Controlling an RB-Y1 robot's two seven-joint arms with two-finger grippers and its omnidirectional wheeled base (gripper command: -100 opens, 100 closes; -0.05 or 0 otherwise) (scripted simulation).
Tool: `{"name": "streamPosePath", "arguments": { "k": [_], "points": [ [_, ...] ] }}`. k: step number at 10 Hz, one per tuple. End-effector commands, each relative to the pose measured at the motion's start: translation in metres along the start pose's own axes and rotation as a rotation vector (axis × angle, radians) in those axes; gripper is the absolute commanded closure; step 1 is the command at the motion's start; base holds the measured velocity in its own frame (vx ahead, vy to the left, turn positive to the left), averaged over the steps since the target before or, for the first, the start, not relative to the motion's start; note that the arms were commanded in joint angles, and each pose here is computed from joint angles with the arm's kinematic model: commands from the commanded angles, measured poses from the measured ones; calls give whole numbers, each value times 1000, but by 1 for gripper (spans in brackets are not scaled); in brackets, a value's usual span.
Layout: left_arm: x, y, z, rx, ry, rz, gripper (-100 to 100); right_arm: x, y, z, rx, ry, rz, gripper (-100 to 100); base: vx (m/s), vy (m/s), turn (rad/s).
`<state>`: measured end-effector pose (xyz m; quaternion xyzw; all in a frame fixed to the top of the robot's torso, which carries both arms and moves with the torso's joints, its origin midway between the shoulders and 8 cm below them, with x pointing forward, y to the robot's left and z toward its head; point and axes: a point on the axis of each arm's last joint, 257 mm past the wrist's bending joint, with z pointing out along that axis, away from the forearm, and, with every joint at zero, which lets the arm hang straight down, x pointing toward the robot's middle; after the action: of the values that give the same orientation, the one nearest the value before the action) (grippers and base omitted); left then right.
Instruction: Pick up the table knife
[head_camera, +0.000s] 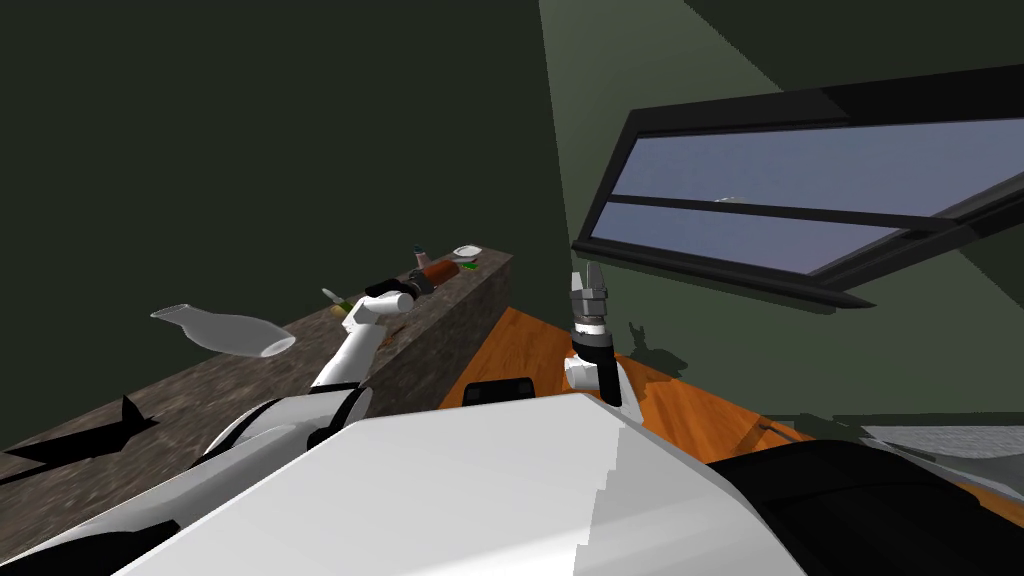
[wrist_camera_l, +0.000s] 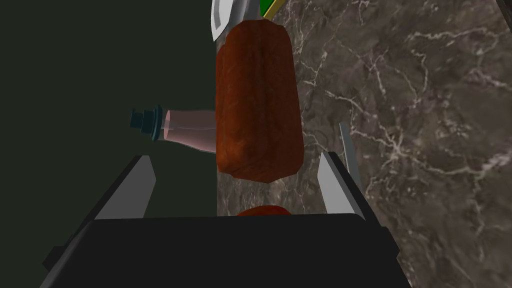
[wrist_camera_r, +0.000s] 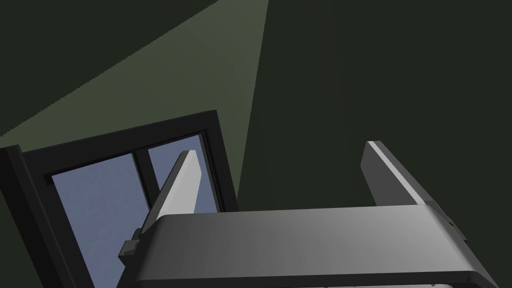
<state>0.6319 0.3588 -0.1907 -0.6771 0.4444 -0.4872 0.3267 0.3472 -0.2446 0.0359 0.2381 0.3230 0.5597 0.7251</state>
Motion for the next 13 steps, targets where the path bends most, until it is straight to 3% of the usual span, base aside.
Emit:
{"name": "streamPosePath", "arguments": {
  "k": [1, 2, 5, 6, 13],
  "points": [
    [-11, 12, 4, -55, -29, -29, -100, 0, 0, 0, 0, 0, 0, 0, 22, 3, 16],
    [-10, 8, 8, -76, -33, -71, -100, 0, 0, 0, 0, 0, 0, 0, 26, 6, 32],
    [-31, 34, 13, -171, -86, -129, -100, 0, 0, 0, 0, 0, 0, 0, 25, 11, 21],
    [-33, 36, 15, -206, -96, -175, -100, 0, 0, 0, 0, 0, 0, 0, 33, 15, 23],
    [-53, 83, 14, -399, -176, -334, -100, 0, 0, 0, 0, 0, 0, 0, 28, 15, 20]
  ]
}}
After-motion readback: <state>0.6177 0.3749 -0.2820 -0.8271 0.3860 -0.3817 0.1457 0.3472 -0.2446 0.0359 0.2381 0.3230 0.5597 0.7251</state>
